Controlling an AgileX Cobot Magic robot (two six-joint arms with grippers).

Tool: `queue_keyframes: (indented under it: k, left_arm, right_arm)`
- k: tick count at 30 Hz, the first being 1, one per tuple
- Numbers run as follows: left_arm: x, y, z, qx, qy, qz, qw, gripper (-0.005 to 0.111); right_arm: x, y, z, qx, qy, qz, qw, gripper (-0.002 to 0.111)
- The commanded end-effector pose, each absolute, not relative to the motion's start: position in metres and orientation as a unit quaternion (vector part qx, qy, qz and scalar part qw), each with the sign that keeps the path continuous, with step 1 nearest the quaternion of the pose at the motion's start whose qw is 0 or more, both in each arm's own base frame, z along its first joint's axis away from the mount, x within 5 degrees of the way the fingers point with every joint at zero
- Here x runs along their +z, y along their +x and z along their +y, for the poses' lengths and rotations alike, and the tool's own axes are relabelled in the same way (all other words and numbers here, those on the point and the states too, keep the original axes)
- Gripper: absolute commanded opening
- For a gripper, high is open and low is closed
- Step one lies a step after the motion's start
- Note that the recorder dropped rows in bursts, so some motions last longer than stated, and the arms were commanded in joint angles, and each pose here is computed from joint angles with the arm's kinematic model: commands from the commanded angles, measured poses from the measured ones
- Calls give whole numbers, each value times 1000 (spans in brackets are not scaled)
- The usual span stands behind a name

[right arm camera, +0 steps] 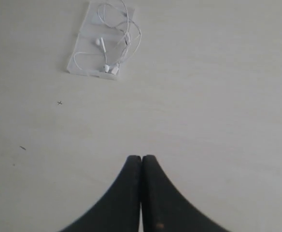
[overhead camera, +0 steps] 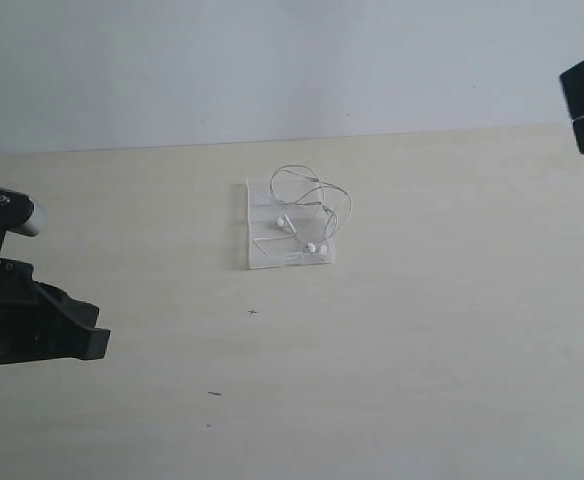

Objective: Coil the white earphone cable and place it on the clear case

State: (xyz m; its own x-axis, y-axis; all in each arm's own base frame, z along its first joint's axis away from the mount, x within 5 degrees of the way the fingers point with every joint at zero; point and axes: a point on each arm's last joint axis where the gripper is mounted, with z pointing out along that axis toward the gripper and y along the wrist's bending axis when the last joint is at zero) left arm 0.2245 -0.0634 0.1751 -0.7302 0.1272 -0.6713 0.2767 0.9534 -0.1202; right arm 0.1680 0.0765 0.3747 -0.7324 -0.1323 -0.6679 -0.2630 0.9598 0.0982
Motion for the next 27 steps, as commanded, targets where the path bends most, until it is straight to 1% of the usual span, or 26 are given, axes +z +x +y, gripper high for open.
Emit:
queue_keyframes:
  k: [1, 4, 7, 9, 13, 17, 19, 23, 27]
  left_arm:
    - [173, 224, -63, -102, 108, 926, 348, 0]
    - [173, 224, -63, -102, 108, 926, 348, 0]
    - [173, 224, -63, -102, 108, 926, 348, 0]
    - [173, 224, -63, -102, 108, 926, 348, 0]
    - [173, 224, -63, -102, 108, 926, 348, 0]
    - [173, 224, -63, -102, 108, 926, 348, 0]
    - [173, 224, -63, -102, 108, 926, 348, 0]
    - [173, 224, -63, -102, 108, 926, 348, 0]
    - [173, 224, -63, -102, 108, 926, 348, 0]
  right_arm:
    - [389, 149, 68, 107, -107, 910, 386, 0]
    - [404, 135, 57, 112, -103, 882, 446, 0]
    - [415, 121, 42, 123, -78, 824, 547, 0]
    - [408, 113, 30, 110, -61, 776, 618, 0]
    - [366, 98, 14, 81, -14, 727, 682, 0]
    - [306, 87, 4, 47, 16, 727, 685, 0]
    - [283, 83, 2, 38, 25, 729, 683, 0]
    - [250, 77, 1, 16, 8, 742, 670, 0]
    - [232, 76, 1, 1, -9, 756, 655, 0]
